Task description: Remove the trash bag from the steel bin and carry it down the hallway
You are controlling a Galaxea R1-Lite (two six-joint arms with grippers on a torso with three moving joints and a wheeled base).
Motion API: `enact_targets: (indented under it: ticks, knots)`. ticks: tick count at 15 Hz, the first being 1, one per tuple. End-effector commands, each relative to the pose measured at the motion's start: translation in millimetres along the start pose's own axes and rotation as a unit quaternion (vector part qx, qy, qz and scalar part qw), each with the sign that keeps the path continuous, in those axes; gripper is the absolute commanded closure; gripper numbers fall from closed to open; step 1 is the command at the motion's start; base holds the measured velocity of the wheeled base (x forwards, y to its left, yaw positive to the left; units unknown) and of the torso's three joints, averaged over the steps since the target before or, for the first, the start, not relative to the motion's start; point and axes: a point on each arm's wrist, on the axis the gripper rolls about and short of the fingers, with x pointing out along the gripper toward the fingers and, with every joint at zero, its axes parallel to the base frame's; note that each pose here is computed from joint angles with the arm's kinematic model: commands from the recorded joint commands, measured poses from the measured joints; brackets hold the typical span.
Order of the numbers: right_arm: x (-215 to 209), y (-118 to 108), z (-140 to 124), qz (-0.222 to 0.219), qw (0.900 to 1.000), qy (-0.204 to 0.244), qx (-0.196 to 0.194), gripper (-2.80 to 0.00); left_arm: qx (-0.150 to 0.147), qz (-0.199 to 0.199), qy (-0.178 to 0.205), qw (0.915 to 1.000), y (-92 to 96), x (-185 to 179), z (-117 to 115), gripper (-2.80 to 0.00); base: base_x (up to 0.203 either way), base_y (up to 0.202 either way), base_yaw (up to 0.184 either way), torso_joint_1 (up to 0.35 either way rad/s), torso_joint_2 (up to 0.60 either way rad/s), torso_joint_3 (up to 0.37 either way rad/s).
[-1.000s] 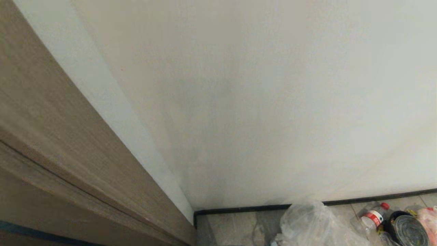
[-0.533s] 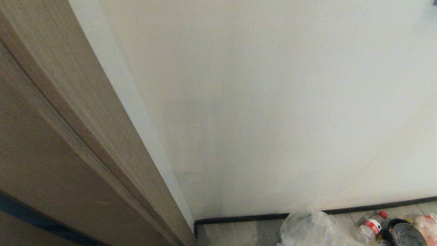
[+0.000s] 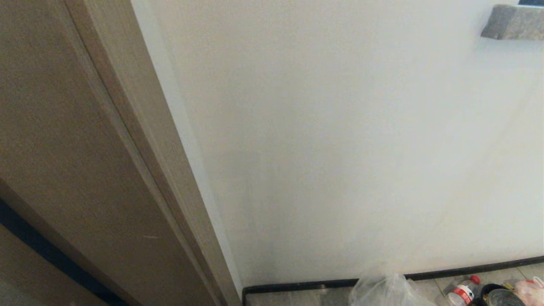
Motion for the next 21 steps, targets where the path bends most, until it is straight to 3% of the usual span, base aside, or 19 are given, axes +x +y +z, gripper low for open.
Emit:
enact_targets:
  ticks: [1, 6, 21]
  knots:
    - [0.2, 0.0, -0.4, 0.0, 1.0, 0.001, 0.0, 0.0, 0.0, 0.0, 0.002, 1.0, 0.0, 0.3, -0.8, 0.0, 0.0, 0.0, 0.0, 0.007, 0.0, 0.2]
    - [0.2, 0.0, -0.4, 0.0, 1.0, 0.001, 0.0, 0.0, 0.001, 0.0, 0.002, 1.0, 0.0, 0.3, -0.8, 0.0, 0.0, 0.0, 0.0, 0.002, 0.0, 0.134]
    - [0.2, 0.0, -0.2, 0.0, 1.0, 0.001, -0.003, 0.0, 0.001, 0.0, 0.002, 1.0, 0.0, 0.3, -0.6, 0.0, 0.0, 0.0, 0.0, 0.0, 0.0, 0.002]
